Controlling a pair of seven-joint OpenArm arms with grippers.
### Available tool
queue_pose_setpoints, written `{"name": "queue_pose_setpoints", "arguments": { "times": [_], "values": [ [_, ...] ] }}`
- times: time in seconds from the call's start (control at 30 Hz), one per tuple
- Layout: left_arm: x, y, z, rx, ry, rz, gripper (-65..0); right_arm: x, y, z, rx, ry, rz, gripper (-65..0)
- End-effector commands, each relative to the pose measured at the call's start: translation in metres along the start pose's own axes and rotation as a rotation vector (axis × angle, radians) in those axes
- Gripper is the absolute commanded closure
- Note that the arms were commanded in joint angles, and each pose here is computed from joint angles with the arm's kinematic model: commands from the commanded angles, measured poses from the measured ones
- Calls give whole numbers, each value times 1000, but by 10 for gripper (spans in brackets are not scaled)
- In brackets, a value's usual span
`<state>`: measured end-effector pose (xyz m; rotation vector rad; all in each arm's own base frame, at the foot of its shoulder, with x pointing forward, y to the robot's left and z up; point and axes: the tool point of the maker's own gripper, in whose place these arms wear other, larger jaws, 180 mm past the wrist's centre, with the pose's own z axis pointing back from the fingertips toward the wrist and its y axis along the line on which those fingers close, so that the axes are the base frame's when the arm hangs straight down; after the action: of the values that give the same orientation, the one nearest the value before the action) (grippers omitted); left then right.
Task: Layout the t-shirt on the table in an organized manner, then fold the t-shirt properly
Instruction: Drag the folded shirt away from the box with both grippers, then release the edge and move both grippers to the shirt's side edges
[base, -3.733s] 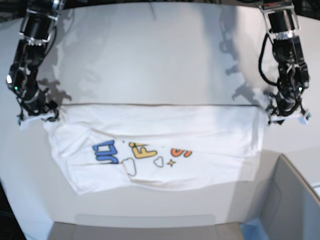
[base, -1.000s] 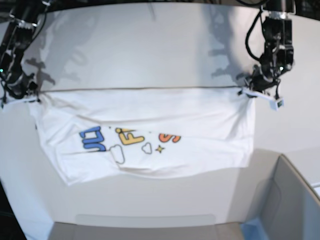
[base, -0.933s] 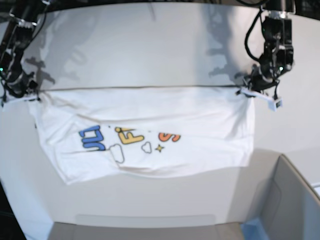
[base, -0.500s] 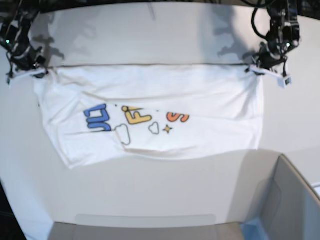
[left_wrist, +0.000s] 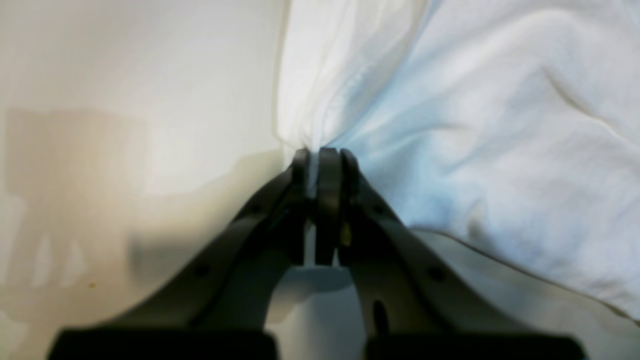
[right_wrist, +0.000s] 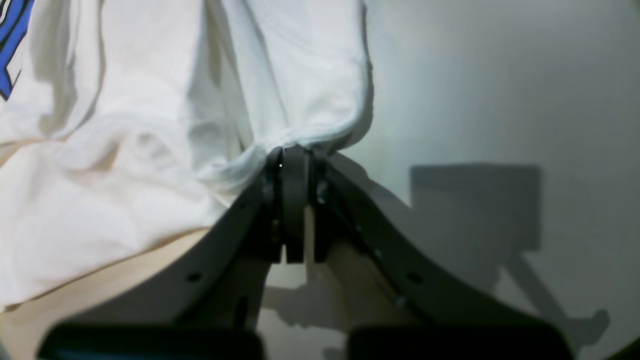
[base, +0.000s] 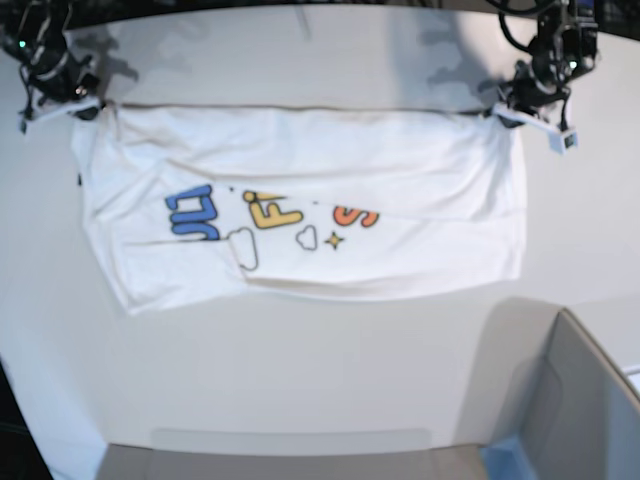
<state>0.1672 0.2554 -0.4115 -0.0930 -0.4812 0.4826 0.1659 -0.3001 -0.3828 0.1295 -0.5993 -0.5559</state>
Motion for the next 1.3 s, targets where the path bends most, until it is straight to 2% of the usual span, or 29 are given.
{"name": "queue_pose_setpoints", "arguments": {
  "times": [0.0,0.2,0.5,0.6,0.73,0.83,1.07,1.27],
  "values": [
    [-5,7,4,17,19,-9,0,17,-10,8,-29,-52,14,0],
    [-9,6,8,15,21,-18,0,28,-27,17,-70,-90,-9,0],
    [-9,6,8,18,24,-14,0,26,-25,16,-64,-84,-9,0],
    [-13,3,11,11,59,-17,0,27,-24,16,-64,-86,-8,-49],
    [9,-11,34,-25,-2,-12,-141,34,-19,21,-57,-112,6,-134],
    [17,-5,41,-13,-15,3,-196,36,-8,26,-38,-131,20,-167],
    [20,-3,42,-8,-22,9,-199,32,7,34,-14,-77,45,-179],
    [24,-4,43,-10,-36,9,-198,73,6,60,-35,-229,45,-179]
  ]
}}
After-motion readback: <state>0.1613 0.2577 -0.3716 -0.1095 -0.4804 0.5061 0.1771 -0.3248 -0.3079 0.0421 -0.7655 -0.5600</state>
